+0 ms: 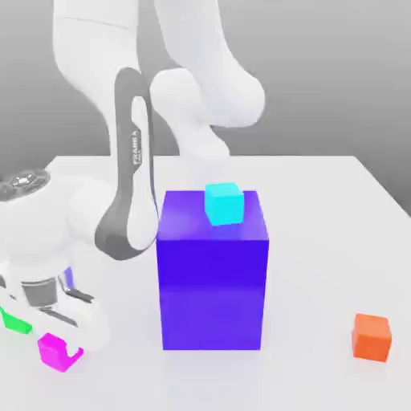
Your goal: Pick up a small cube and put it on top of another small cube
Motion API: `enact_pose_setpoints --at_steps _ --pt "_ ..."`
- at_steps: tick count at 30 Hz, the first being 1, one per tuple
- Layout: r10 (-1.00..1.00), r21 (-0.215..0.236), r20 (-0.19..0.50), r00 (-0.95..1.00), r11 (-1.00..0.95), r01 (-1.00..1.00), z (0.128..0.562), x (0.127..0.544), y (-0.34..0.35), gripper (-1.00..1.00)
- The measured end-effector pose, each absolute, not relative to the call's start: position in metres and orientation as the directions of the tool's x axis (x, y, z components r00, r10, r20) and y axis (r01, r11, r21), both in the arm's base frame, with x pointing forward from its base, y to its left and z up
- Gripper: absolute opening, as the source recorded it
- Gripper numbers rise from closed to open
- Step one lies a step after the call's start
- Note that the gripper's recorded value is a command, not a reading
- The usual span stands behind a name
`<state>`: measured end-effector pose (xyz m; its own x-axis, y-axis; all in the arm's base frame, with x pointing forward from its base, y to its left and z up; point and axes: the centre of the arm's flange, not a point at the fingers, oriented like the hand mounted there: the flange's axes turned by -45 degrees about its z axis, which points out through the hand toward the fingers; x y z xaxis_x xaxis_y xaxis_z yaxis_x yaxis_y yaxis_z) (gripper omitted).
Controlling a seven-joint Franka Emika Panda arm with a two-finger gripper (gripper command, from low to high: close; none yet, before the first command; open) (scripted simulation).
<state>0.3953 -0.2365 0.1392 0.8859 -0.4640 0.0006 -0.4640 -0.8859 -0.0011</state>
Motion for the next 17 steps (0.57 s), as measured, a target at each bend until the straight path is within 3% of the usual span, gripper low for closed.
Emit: enact_pose_setpoints --at_steps 4,8,13,14,17 --pt "-0.466 0.0 0.0 0.885 -0.885 -0.466 0.184 0.394 -0.237 -1.0" --pt "-0.717 0.006 0.0 0.697 -0.697 -0.717 0.227 0.34 -0.303 -1.0" --pt "-0.811 0.0 0.0 0.586 -0.586 -0.811 0.197 0.313 -0.329 -1.0" --pt "-0.812 0.0 0.0 0.584 -0.584 -0.812 0.186 0.313 -0.329 1.0" --pt "-0.812 0.0 0.0 0.584 -0.584 -0.812 0.186 0.313 -0.329 1.0"
